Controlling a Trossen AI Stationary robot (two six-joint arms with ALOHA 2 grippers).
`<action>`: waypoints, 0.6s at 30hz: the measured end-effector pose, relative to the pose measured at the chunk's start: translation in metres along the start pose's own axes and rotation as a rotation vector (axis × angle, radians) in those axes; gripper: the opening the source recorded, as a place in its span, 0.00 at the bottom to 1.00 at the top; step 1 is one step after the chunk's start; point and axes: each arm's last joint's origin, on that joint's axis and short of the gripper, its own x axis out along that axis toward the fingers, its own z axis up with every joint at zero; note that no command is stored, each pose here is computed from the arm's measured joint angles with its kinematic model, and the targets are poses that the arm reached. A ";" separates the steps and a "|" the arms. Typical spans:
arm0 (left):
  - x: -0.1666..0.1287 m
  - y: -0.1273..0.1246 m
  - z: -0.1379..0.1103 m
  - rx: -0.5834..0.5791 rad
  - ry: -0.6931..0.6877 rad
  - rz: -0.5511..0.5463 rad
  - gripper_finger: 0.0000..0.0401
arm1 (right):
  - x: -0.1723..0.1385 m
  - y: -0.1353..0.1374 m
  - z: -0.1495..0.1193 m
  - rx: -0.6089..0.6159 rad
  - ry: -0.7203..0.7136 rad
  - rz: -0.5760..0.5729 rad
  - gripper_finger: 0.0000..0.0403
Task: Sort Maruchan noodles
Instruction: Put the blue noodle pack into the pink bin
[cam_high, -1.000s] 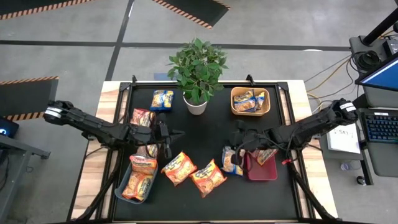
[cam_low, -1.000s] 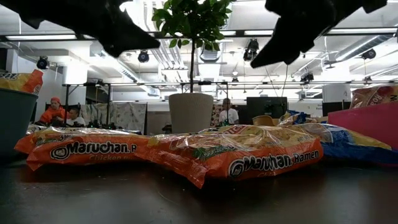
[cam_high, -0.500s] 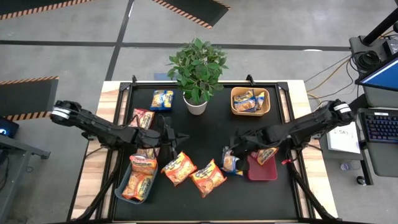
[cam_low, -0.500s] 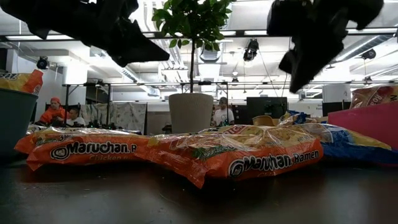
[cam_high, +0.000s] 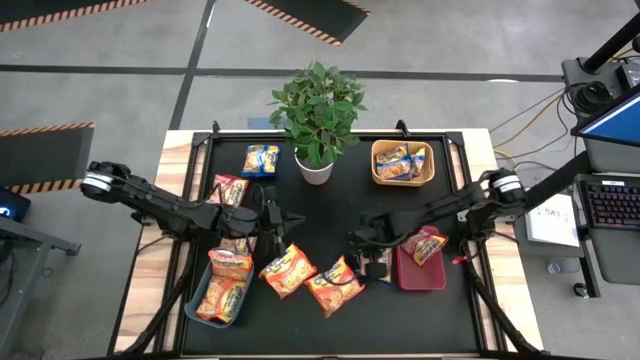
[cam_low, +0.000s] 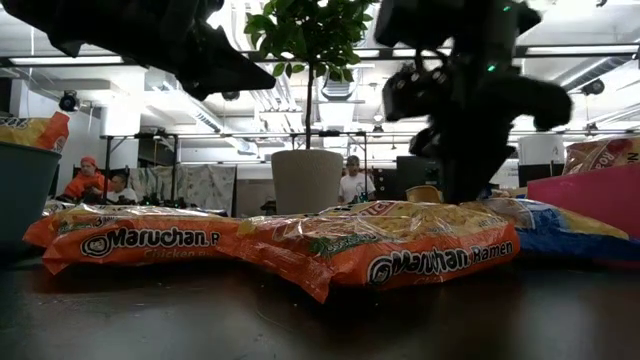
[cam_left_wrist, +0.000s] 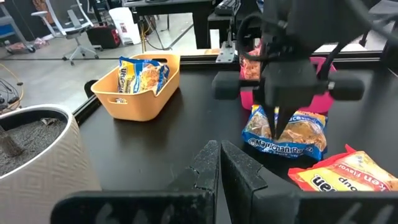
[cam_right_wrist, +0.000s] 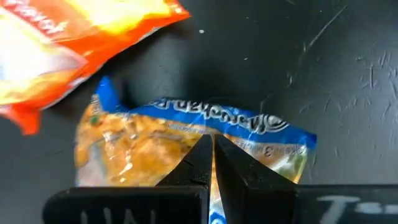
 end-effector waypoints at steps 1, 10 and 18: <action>0.000 0.000 0.000 -0.001 0.000 0.000 0.00 | 0.003 -0.003 0.002 -0.003 0.006 -0.003 0.02; 0.000 -0.001 0.000 -0.007 -0.001 -0.004 0.00 | 0.014 -0.051 0.018 0.046 -0.076 -0.363 0.02; 0.000 -0.002 -0.001 -0.034 0.002 -0.006 0.00 | -0.037 -0.063 0.024 0.149 -0.226 -0.440 0.02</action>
